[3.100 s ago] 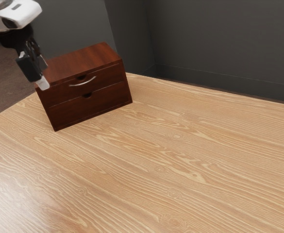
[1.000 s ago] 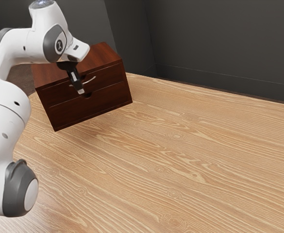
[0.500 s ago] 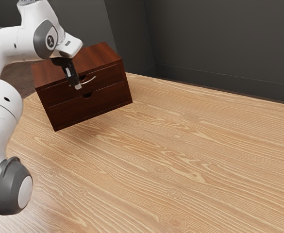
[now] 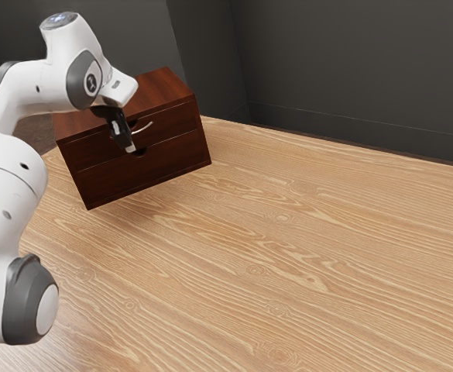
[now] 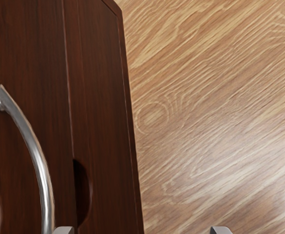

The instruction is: Pull the drawer handle with one arm to open the drawer

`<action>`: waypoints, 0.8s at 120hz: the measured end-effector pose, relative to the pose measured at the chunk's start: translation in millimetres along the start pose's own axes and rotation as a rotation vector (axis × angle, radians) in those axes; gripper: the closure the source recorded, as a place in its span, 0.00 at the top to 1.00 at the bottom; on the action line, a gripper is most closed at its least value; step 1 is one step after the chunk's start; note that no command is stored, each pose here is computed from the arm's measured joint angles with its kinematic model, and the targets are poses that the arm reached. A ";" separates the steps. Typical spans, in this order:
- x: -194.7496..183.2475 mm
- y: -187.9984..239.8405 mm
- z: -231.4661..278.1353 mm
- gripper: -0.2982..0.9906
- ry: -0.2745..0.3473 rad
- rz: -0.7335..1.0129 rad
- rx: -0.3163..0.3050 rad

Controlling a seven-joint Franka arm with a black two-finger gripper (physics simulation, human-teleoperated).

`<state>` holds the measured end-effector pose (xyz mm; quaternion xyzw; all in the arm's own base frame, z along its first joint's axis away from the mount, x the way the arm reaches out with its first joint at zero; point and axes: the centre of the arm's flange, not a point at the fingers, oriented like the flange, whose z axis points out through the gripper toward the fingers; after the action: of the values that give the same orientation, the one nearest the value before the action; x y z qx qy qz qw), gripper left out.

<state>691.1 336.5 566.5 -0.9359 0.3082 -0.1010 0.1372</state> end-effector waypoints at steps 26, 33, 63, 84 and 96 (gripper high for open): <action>0.7 -4.1 -14.1 0.49 -0.001 0.019 0.050; 3.6 -4.0 -11.3 0.49 0.003 0.026 0.058; 4.7 -6.8 27.2 0.56 0.001 0.040 0.058; 8.7 2.7 21.0 0.30 0.029 0.038 0.017; 10.5 11.9 18.4 0.29 0.032 0.041 -0.014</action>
<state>697.9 324.6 546.5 -0.9287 0.3300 -0.1109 0.1280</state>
